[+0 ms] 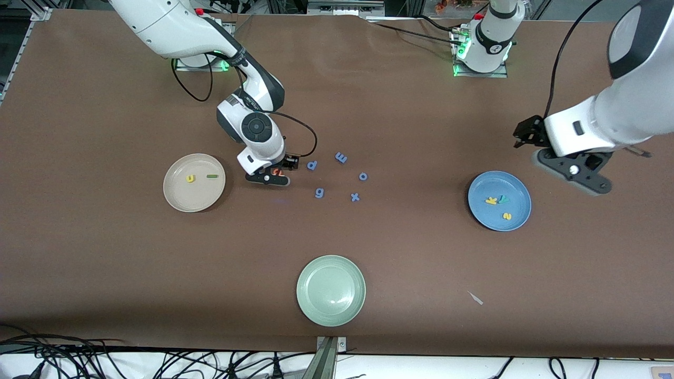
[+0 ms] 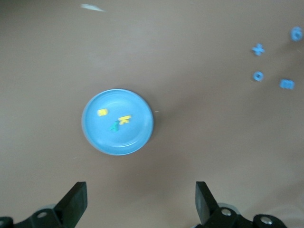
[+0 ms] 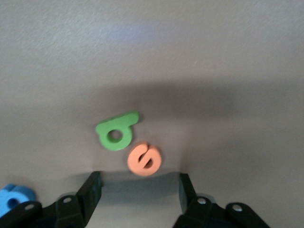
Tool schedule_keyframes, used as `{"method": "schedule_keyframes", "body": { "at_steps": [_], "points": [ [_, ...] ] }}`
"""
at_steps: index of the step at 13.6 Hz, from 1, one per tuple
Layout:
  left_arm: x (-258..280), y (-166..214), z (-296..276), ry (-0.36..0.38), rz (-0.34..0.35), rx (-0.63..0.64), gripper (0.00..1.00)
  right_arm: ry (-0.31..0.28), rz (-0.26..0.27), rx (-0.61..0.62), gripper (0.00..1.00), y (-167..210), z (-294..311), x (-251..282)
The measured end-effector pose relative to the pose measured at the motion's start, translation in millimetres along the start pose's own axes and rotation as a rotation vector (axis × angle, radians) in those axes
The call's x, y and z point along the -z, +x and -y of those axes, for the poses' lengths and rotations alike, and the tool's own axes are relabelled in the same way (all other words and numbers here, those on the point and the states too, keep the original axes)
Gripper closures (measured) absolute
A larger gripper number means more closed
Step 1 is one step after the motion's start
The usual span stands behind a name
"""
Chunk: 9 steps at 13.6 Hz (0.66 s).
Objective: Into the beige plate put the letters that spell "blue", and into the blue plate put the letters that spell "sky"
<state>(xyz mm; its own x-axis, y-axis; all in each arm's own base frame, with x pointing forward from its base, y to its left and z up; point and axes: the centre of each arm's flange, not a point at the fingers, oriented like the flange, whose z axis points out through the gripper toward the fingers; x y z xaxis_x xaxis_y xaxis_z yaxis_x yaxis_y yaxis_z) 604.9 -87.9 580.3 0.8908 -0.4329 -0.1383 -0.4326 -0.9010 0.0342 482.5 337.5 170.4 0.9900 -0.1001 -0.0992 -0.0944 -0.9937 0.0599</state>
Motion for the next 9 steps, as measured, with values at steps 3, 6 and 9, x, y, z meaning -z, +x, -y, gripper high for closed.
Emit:
{"method": "schedule_keyframes", "body": {
  "at_steps": [3,6,9],
  "points": [
    [6.2,-16.0,33.0,0.048,-0.088,0.088,0.00,-0.011,-0.013,0.028,0.25,11.6,-13.2,0.2],
    [-5.1,-24.8,29.6,0.057,-0.149,0.312,0.00,-0.014,-0.017,0.042,0.25,15.7,-17.9,0.6],
    [-13.1,-40.1,11.6,0.060,-0.155,0.429,0.00,-0.013,-0.019,0.045,0.29,15.7,-17.6,0.9]
  ]
}}
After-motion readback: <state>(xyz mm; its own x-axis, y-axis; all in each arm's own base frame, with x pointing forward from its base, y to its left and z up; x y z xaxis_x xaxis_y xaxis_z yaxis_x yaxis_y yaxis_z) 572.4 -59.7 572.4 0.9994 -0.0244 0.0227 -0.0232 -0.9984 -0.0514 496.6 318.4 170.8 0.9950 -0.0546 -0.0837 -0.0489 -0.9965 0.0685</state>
